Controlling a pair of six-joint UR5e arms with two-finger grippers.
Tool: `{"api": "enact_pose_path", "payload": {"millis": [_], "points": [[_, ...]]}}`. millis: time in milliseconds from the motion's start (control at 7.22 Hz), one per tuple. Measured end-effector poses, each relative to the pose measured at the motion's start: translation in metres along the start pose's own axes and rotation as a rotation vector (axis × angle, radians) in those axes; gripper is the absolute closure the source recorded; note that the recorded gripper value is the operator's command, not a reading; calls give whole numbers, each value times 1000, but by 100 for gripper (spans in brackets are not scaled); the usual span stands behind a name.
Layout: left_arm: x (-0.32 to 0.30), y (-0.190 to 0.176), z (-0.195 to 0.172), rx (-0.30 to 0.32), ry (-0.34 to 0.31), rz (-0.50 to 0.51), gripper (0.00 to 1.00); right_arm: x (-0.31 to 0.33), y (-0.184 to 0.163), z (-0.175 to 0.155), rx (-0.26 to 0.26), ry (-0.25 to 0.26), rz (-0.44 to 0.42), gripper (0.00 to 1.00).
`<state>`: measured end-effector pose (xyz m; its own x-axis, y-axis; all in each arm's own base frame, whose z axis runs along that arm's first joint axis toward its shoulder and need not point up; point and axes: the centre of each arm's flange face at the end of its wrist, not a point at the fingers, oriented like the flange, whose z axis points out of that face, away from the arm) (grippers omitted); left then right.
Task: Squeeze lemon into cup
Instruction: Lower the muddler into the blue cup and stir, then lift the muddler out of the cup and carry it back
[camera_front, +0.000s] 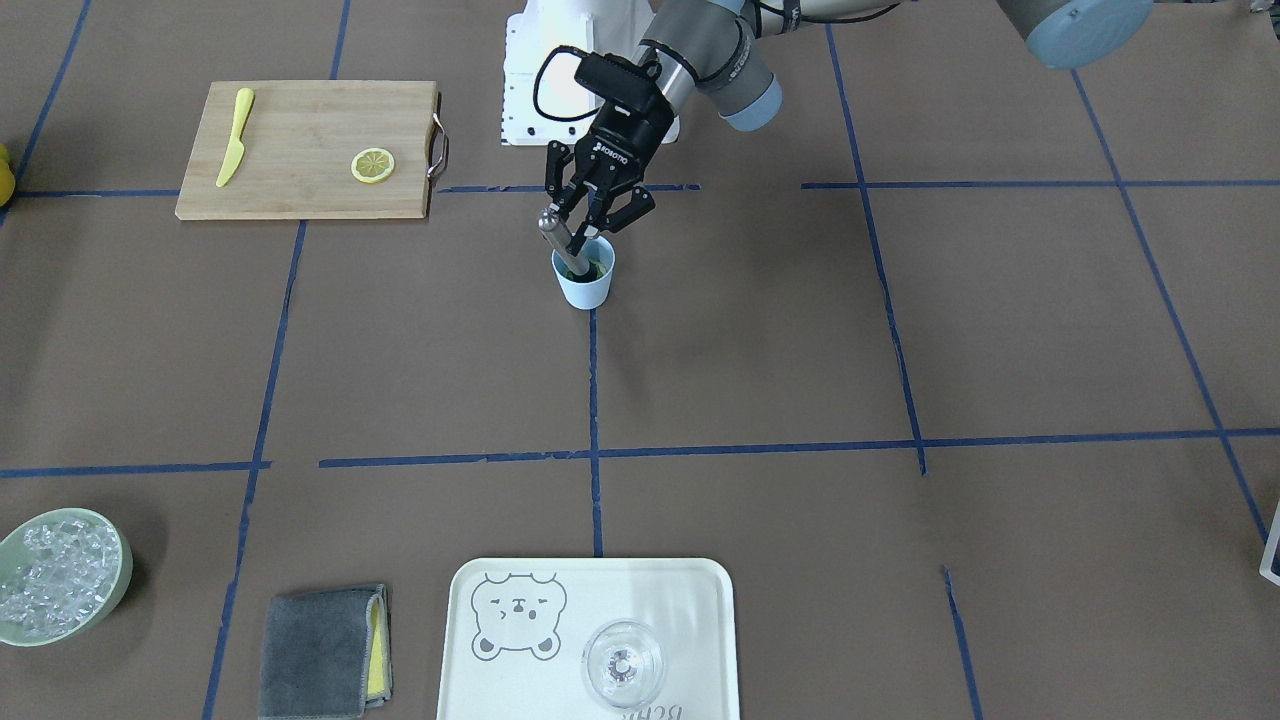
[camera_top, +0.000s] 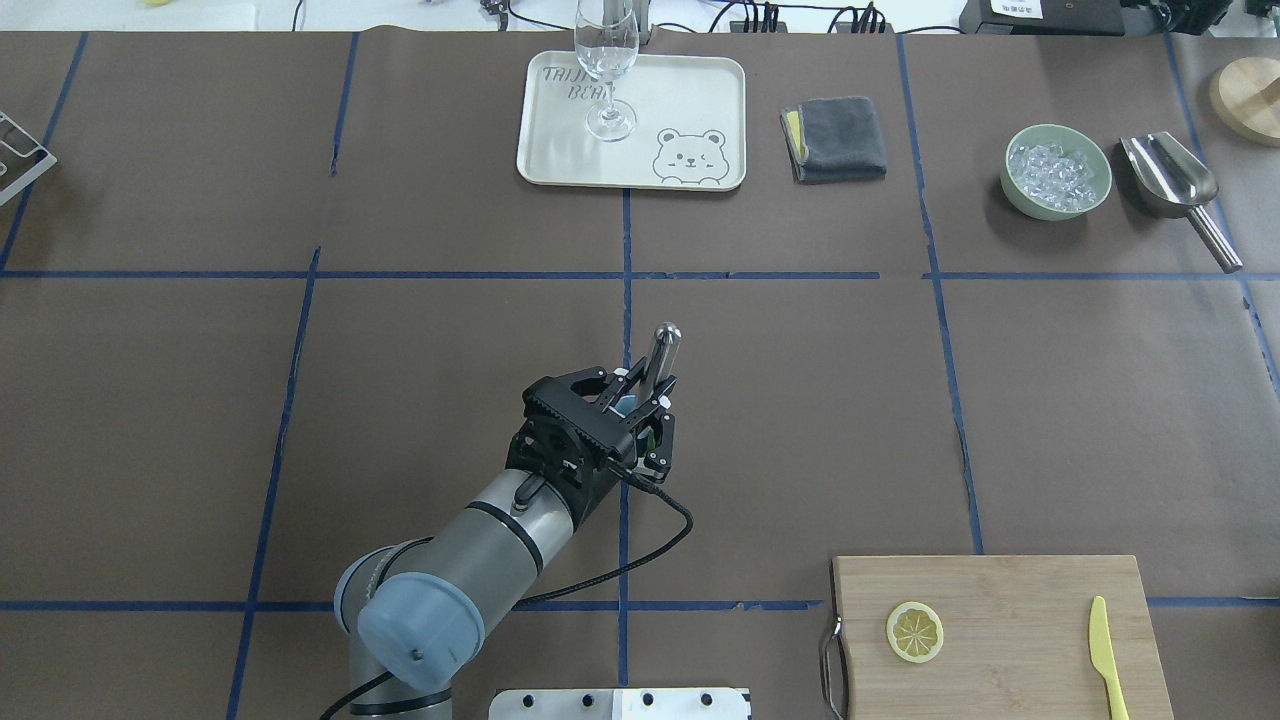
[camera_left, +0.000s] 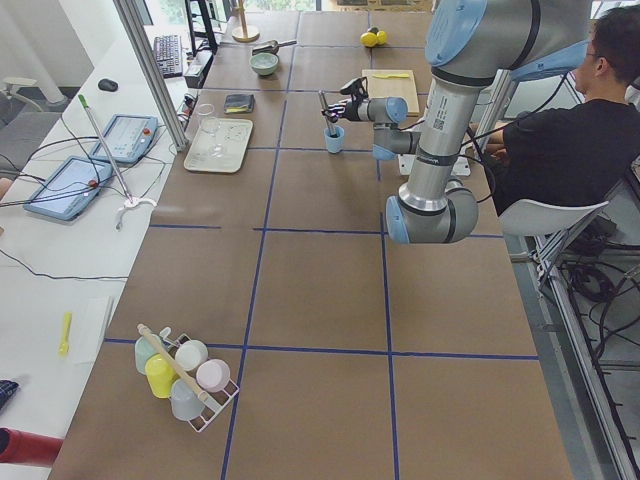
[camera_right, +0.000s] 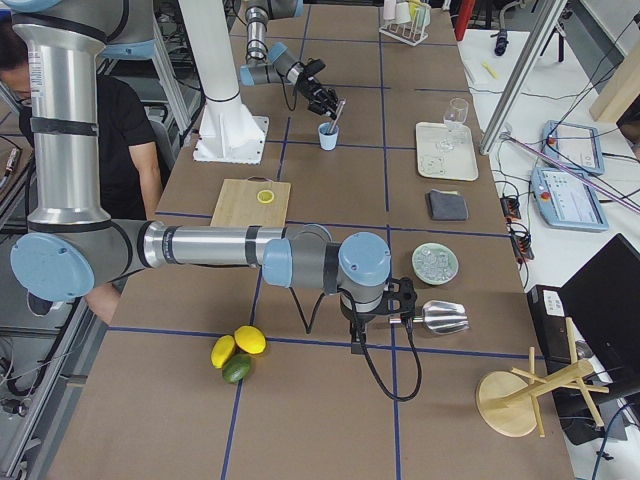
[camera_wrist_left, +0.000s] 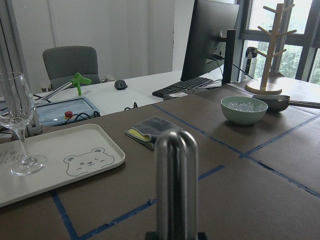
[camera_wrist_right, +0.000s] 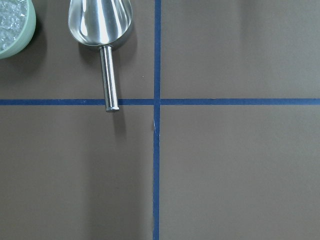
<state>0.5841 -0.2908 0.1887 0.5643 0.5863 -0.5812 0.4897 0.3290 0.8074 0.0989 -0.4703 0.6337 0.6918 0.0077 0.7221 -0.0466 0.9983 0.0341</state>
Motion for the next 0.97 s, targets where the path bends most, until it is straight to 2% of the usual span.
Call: {"api": "enact_pose_path", "payload": {"millis": [416, 970], "points": [[6, -9, -7, 12, 18, -12, 100, -2, -3, -2, 5, 1, -4, 0], [-7, -67, -28, 124, 55, -12, 100, -4, -5, -4, 9, 0, -8, 0]]}}
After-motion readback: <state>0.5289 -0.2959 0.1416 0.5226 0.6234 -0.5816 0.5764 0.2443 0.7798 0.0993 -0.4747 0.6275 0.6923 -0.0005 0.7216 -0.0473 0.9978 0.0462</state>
